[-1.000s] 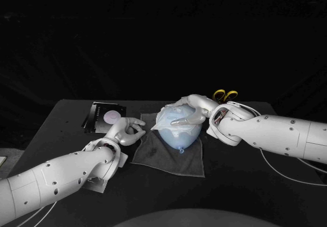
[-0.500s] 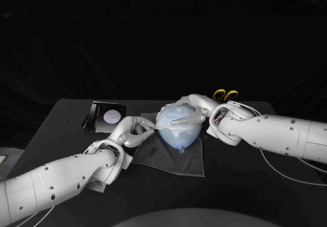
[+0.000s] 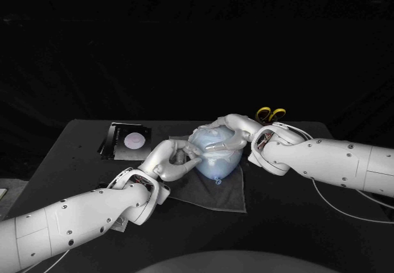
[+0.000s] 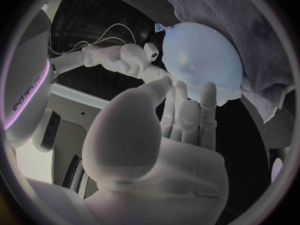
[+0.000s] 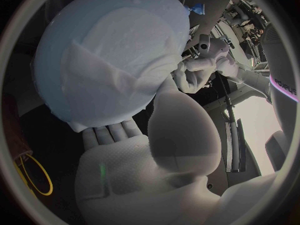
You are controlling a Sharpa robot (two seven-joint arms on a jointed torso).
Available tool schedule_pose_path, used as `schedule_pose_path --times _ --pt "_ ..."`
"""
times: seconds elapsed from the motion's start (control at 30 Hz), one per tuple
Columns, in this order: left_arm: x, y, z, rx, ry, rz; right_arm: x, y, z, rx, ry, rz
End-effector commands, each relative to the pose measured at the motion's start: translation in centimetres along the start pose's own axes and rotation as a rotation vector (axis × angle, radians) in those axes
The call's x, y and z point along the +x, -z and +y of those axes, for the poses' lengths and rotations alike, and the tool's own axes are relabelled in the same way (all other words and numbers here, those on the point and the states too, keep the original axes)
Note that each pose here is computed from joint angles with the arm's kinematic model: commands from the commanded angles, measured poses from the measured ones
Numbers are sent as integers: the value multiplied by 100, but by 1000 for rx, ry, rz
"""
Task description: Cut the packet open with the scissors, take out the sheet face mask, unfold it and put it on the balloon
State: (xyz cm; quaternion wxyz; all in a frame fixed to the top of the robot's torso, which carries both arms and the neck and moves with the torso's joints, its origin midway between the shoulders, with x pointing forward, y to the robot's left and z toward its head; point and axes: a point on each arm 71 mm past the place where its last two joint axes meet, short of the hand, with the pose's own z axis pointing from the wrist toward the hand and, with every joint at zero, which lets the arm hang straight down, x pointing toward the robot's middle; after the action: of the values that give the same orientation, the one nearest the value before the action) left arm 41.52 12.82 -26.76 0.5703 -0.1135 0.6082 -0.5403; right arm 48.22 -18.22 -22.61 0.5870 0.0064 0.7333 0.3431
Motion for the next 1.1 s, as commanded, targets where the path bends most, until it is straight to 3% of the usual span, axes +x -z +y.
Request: schedule_pose_path --times 0.03,0.63,1.1 --pt "47 -29 -39 49 -66 25 130 36 -77 41 1 75" --pt "136 -135 67 -35 -135 52 145 43 -83 43 -2 77" --pt "177 -128 39 -54 -124 86 141 51 -92 45 -2 76"
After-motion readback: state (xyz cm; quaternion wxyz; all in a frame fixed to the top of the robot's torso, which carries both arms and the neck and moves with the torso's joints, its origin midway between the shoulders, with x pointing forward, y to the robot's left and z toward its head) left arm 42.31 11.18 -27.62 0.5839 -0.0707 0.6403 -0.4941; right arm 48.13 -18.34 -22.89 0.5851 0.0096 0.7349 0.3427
